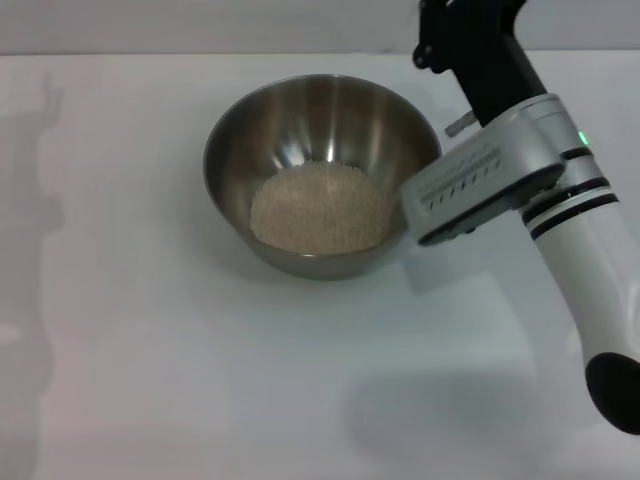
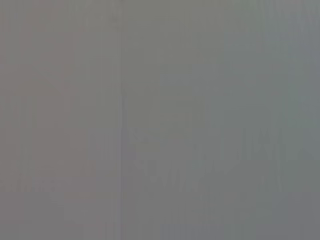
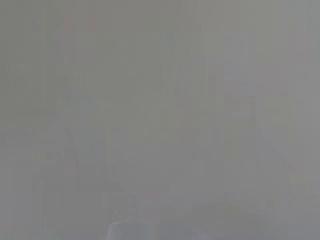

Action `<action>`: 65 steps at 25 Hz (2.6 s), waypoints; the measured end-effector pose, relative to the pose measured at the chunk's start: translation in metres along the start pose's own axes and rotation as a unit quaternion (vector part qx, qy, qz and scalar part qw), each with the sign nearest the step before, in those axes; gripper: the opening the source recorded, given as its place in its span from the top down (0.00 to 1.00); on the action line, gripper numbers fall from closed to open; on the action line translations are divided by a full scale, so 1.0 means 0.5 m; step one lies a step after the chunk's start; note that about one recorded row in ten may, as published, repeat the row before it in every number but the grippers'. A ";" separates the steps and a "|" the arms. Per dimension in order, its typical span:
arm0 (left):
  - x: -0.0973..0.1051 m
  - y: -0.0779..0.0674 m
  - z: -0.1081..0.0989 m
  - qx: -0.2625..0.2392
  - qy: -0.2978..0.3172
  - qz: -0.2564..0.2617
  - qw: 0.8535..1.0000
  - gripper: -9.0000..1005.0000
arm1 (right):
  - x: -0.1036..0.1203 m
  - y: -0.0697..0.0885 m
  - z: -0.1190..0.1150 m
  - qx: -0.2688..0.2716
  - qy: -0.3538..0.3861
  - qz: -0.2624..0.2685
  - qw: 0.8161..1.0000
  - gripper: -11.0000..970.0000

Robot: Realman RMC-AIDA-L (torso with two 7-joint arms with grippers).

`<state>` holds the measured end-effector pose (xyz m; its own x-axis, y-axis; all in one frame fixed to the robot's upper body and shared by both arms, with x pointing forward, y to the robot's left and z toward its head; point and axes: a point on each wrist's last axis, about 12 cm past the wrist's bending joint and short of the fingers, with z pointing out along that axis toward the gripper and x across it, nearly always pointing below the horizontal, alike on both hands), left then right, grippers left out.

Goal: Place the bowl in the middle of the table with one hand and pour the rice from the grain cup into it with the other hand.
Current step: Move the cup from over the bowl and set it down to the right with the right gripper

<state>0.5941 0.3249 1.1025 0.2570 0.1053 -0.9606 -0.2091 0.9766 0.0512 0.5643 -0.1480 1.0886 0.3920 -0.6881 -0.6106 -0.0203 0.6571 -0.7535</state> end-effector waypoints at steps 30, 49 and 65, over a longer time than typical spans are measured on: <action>0.002 -0.008 0.010 0.007 0.013 0.001 1.000 0.21 | 0.124 -0.019 -0.133 0.146 0.265 0.310 0.901 0.98; 0.012 -0.022 0.017 0.031 0.040 0.015 0.999 0.21 | 0.183 -0.002 -0.159 0.121 0.305 0.353 0.876 0.98; 0.008 -0.025 0.020 0.033 0.035 0.015 0.999 0.21 | 0.201 0.000 -0.166 0.109 0.319 0.339 0.878 0.96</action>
<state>0.6073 0.3151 1.1011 0.1842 0.1233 -0.9751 -0.1533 0.9836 0.0954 0.5273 -0.2427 1.0072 -0.2389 -0.1021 -0.9657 0.1545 0.9778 -0.1415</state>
